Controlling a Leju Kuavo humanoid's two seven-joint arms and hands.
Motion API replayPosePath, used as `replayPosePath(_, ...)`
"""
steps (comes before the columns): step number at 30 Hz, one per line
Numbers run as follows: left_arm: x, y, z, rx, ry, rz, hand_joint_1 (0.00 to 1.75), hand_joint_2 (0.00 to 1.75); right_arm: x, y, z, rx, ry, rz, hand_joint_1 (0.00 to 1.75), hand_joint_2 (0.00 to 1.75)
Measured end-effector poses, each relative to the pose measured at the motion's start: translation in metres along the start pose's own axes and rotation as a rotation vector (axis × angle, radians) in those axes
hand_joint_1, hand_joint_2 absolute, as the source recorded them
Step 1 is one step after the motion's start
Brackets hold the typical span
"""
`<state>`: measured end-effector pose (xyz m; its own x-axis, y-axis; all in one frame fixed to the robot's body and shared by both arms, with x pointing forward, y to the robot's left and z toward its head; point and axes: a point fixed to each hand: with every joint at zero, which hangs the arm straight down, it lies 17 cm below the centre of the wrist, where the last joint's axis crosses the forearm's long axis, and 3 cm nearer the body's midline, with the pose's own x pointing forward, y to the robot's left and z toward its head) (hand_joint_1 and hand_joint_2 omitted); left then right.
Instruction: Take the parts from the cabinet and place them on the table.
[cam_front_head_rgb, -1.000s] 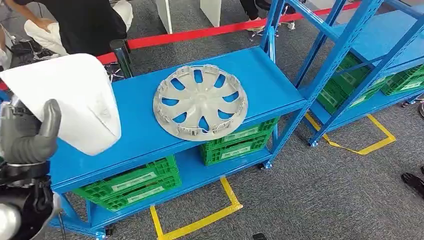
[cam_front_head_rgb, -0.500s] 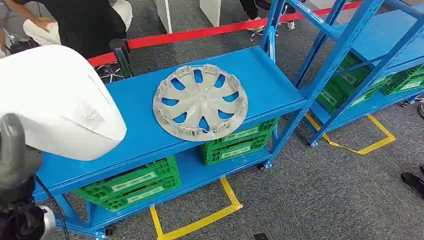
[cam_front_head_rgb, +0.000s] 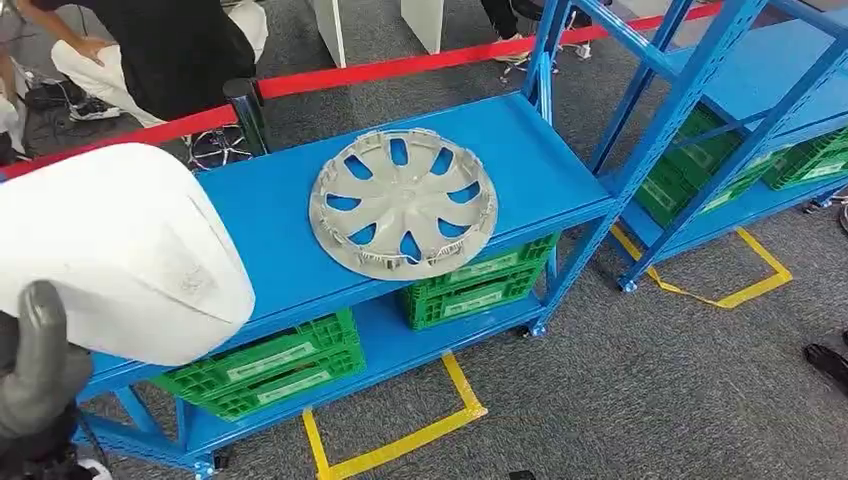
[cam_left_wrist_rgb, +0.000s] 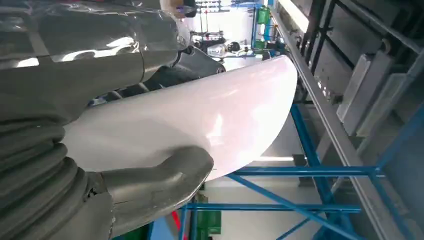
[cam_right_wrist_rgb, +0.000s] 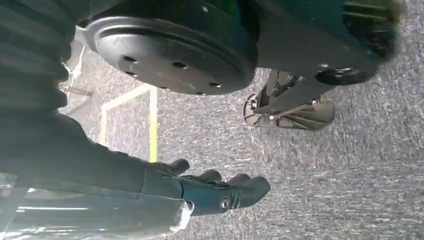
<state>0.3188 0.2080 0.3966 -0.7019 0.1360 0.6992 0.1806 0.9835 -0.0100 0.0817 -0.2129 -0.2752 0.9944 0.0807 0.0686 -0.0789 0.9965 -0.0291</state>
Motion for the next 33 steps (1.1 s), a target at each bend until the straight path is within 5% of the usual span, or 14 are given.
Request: replayPosePath(33,-0.002,-0.034,0.016,-0.024,-0.026,0.100,1.75,1.75,0.022,-0.089,-0.005,-0.151,-0.094,-0.019,0.00,1.75)
